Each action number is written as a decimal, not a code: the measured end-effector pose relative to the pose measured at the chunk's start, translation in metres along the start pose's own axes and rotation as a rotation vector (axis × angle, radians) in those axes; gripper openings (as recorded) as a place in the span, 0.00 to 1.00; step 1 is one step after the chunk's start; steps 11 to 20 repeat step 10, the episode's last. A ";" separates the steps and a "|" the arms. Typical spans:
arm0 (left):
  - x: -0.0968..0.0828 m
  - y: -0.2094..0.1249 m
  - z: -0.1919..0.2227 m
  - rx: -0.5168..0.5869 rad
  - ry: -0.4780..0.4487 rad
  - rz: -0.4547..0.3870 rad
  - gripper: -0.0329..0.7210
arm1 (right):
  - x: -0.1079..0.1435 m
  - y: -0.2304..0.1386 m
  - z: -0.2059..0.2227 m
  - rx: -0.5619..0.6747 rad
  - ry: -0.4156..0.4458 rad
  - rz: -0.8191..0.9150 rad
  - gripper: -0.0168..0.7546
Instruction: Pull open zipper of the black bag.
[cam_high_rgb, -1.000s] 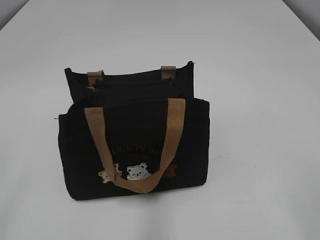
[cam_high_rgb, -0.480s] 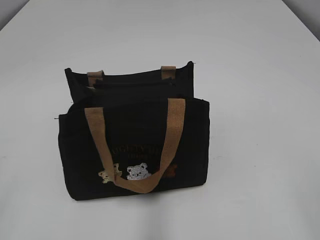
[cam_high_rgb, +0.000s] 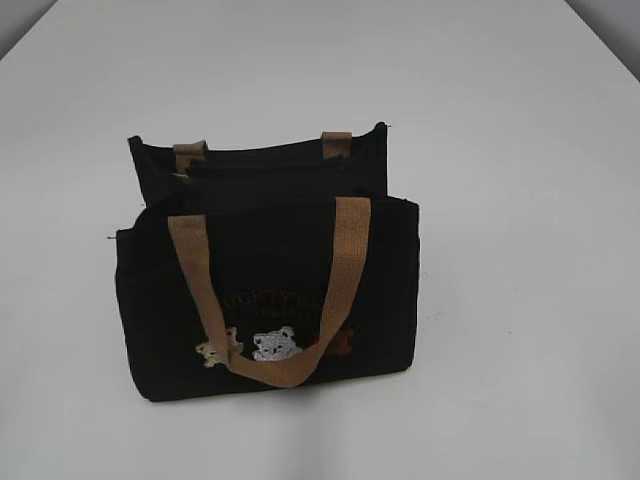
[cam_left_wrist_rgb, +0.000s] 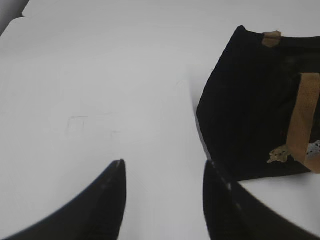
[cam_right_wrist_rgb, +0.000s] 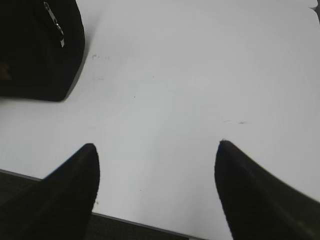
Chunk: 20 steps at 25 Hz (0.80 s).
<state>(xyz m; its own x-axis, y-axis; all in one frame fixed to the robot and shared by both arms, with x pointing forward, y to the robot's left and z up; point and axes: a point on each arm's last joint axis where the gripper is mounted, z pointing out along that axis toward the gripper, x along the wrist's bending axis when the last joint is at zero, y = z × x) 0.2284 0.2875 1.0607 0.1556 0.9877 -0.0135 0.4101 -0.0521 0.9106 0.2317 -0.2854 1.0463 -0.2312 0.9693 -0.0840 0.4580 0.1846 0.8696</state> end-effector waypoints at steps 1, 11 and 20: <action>0.000 0.000 0.000 0.000 -0.005 0.002 0.53 | 0.000 0.000 0.000 0.000 0.000 0.000 0.74; 0.000 0.000 0.000 0.000 -0.018 0.008 0.38 | 0.000 0.000 0.000 0.000 0.000 0.000 0.74; 0.000 0.000 0.000 0.000 -0.018 0.008 0.38 | 0.000 0.000 0.000 0.000 0.000 0.000 0.74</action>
